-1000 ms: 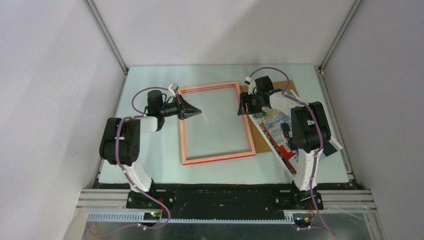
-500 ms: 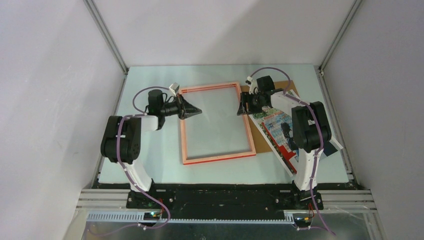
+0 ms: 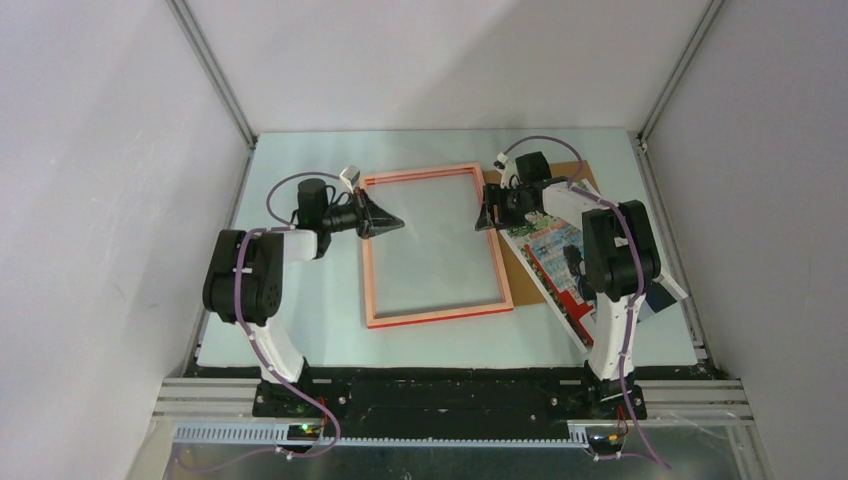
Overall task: Put the photo into the frame
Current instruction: Place the photo frame item in the photo frame.
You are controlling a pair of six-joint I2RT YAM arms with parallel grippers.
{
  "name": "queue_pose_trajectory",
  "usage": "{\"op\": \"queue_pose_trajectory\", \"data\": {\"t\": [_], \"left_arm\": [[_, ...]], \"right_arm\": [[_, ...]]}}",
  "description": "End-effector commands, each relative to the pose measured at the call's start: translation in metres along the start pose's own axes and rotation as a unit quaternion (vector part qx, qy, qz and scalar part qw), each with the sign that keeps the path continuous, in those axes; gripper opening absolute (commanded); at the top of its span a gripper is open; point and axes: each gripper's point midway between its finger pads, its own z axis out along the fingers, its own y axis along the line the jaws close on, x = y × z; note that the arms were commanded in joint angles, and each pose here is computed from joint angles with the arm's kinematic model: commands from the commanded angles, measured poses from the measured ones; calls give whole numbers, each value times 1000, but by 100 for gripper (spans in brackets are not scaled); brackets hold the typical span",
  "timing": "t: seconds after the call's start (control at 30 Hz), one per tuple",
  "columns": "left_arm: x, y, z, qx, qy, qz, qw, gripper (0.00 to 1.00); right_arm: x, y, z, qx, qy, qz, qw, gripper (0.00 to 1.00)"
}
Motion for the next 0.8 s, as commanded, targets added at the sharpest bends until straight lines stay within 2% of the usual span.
{"op": "queue_pose_trajectory", "data": {"t": [0.0,0.13,0.77], "left_arm": [[-1,-17,4,19,10,53,998,0],[-1,-19,3,20,9,62,998,0],[2,-27,1,25,10,85,996,0]], "right_arm": [[-13,7,-1,-18,-10,2,1000,68],[-13,8,-1,-26,-8,7,1000,71],[-16,15,-6,-57,-12,19,998,75]]}}
